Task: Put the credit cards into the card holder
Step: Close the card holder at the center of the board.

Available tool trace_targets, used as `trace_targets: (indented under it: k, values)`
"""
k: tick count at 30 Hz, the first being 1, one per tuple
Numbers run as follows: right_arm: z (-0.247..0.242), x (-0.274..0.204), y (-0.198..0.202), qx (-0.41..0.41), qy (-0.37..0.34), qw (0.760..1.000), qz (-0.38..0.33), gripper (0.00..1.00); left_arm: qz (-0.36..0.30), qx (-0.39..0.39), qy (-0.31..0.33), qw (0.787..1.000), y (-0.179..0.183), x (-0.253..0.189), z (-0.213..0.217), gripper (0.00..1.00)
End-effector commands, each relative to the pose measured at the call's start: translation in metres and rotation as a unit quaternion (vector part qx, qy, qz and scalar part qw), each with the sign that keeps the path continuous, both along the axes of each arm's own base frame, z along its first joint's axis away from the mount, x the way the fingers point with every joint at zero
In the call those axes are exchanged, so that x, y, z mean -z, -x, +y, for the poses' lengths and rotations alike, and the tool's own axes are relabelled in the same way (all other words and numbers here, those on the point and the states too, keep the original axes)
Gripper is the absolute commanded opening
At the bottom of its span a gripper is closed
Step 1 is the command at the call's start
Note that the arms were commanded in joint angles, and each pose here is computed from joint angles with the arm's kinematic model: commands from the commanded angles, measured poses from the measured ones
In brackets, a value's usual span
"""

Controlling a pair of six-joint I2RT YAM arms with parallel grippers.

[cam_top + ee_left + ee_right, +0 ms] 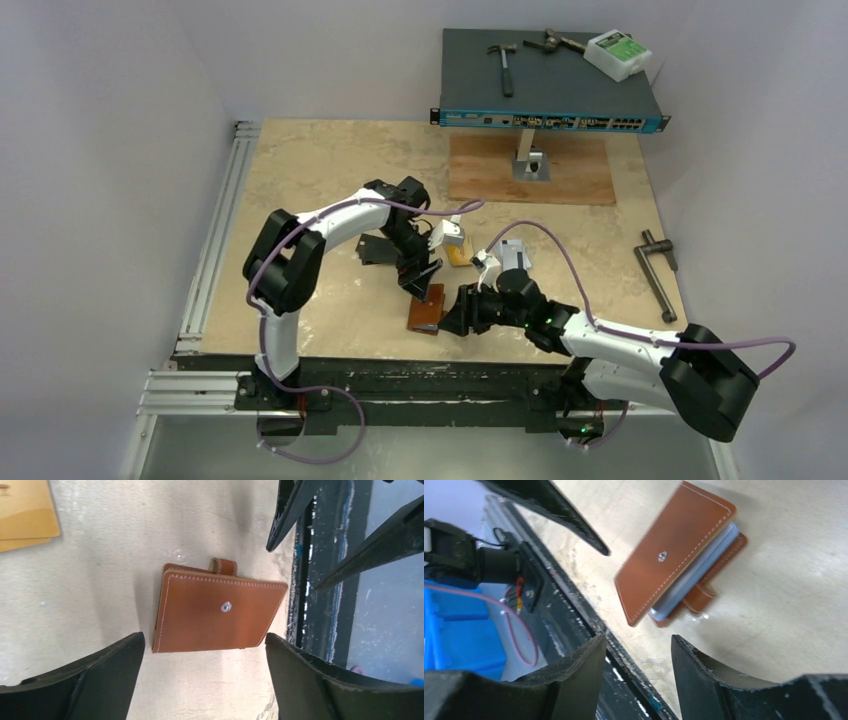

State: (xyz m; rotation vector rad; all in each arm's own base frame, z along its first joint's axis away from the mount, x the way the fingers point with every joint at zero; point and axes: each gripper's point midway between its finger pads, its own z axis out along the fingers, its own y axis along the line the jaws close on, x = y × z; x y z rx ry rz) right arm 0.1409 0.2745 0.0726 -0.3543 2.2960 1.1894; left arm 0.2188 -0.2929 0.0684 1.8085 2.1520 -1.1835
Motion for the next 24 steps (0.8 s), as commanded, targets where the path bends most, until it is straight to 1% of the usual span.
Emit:
trace_targets:
  k: [1, 4, 8, 10, 13, 15, 18, 20, 22, 24]
  values:
    - [-0.014, 0.013, -0.012, 0.046, 0.050, 0.998, 0.000, 0.52, -0.096, -0.019, 0.007, 0.995, -0.025, -0.022, -0.003, 0.99]
    - [-0.023, 0.018, -0.017, 0.073, 0.071, 0.995, 0.002, 0.52, -0.126, -0.043, -0.016, 0.991, -0.030, -0.027, 0.007, 1.00]
    - [-0.035, 0.014, -0.028, 0.115, 0.093, 0.989, -0.009, 0.51, -0.122, -0.056, -0.039, 0.990, -0.022, -0.026, 0.019, 1.00]
    - [-0.037, 0.004, -0.034, 0.119, 0.101, 0.987, -0.029, 0.51, -0.117, -0.054, -0.046, 0.991, -0.016, -0.023, 0.025, 1.00]
    - [-0.035, -0.007, -0.041, 0.102, 0.122, 0.985, -0.062, 0.49, -0.101, -0.062, -0.050, 0.992, -0.009, -0.027, 0.031, 1.00]
    - [-0.031, -0.009, -0.045, 0.087, 0.140, 0.983, -0.085, 0.49, -0.083, -0.085, -0.040, 0.992, -0.007, -0.036, 0.032, 1.00]
    - [-0.017, -0.012, -0.043, 0.042, 0.172, 0.973, -0.145, 0.46, -0.059, -0.116, -0.033, 0.991, -0.006, -0.042, 0.034, 1.00]
    - [-0.009, -0.013, -0.040, 0.011, 0.185, 0.968, -0.170, 0.46, -0.039, -0.138, -0.033, 0.989, -0.003, -0.040, 0.032, 1.00]
    - [0.000, -0.017, -0.039, -0.018, 0.174, 0.966, -0.192, 0.46, -0.004, -0.152, -0.025, 0.988, 0.007, -0.035, 0.030, 1.00]
    - [0.005, -0.021, -0.044, -0.020, 0.177, 0.963, -0.202, 0.47, 0.017, -0.156, -0.013, 0.988, 0.016, -0.033, 0.028, 1.00]
